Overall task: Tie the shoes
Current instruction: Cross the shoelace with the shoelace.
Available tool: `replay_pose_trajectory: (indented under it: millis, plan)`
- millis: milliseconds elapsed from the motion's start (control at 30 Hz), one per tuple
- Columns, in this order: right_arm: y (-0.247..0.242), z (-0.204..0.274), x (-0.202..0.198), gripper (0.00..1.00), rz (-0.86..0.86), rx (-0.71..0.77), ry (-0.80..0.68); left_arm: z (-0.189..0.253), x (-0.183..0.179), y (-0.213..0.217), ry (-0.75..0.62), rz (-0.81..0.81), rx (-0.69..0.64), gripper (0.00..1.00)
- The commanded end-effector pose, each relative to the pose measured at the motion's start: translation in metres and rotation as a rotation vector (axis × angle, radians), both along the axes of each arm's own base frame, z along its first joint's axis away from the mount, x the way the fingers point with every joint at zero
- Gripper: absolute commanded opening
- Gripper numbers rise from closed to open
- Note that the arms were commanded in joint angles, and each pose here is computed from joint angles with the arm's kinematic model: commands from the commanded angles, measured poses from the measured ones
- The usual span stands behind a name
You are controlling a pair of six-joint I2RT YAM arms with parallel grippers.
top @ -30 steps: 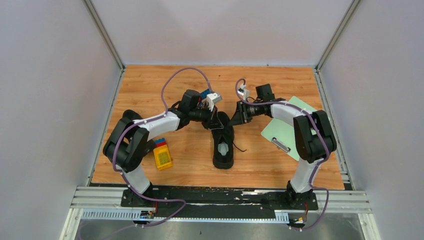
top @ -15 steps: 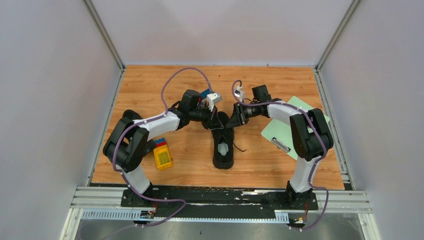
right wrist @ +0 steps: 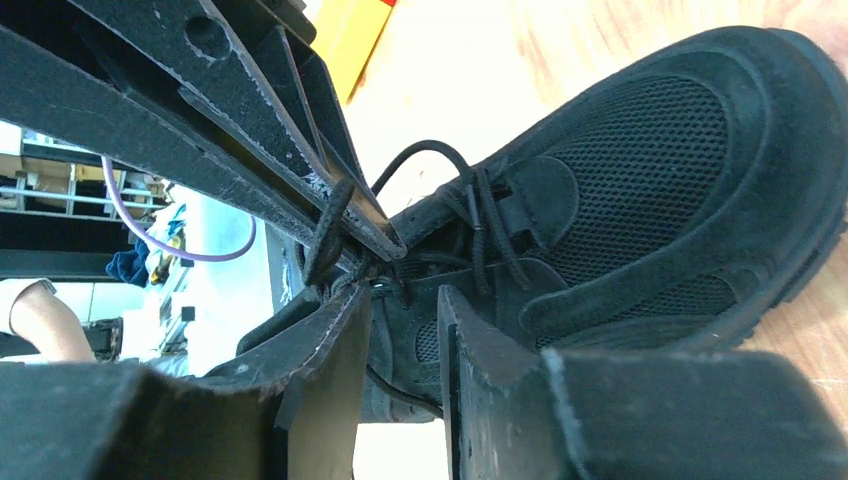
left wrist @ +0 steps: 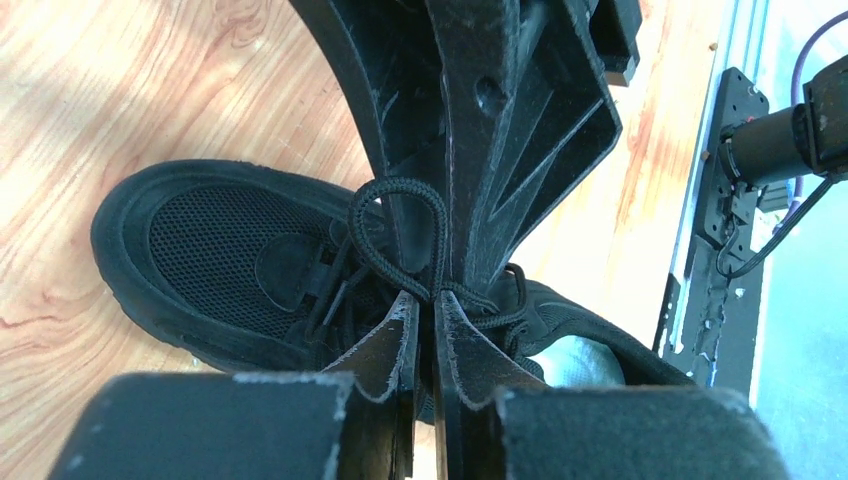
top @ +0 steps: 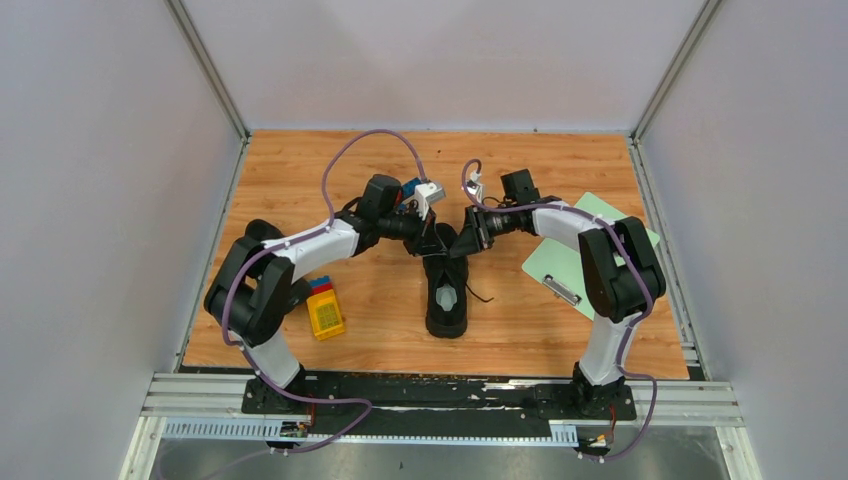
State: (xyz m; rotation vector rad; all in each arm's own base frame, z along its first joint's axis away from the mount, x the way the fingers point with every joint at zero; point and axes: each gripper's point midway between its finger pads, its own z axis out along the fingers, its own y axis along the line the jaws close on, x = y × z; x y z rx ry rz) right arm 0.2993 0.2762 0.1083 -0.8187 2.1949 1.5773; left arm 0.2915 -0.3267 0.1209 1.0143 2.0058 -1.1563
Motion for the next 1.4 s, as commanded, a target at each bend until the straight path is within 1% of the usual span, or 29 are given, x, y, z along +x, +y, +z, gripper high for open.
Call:
replay_pose_trajectory:
  millis: [0,133,400,600,700,833,1000,1100,1167,1267,1367]
  plan:
    - [0.010,0.034,-0.002,0.32,0.068,0.090,-0.080,0.043,0.004,-0.005,-0.097,-0.028,-0.055,0.16]
    - [0.011,0.036,-0.005,0.33,0.080,0.102,-0.072,0.047,0.001,-0.005,-0.100,-0.044,-0.057,0.24]
    - [0.014,0.039,-0.011,0.33,0.117,0.140,-0.046,0.047,0.000,0.000,-0.136,-0.062,-0.028,0.28]
    - [0.018,0.039,-0.018,0.33,0.160,0.178,-0.006,0.041,-0.003,0.002,-0.157,-0.086,-0.018,0.28]
    - [0.021,0.036,-0.019,0.33,0.172,0.181,0.006,0.036,-0.002,0.001,-0.151,-0.085,-0.021,0.26]
    - [0.023,0.030,-0.019,0.32,0.166,0.172,0.060,0.037,0.001,-0.005,-0.129,-0.074,-0.048,0.23]
    - [0.023,0.029,-0.018,0.27,0.167,0.173,0.065,0.038,0.000,-0.007,-0.099,-0.068,-0.067,0.22]
    - [0.024,0.031,-0.019,0.21,0.173,0.181,0.062,0.037,-0.002,-0.006,-0.095,-0.071,-0.066,0.22]
    - [0.024,0.033,-0.019,0.20,0.176,0.189,0.060,0.036,-0.004,-0.005,-0.090,-0.071,-0.065,0.22]
    - [0.024,0.035,-0.020,0.15,0.178,0.196,0.064,0.034,-0.006,-0.004,-0.086,-0.071,-0.064,0.22]
    - [0.024,0.034,-0.018,0.06,0.161,0.181,0.056,0.034,-0.007,-0.003,-0.083,-0.069,-0.060,0.24]
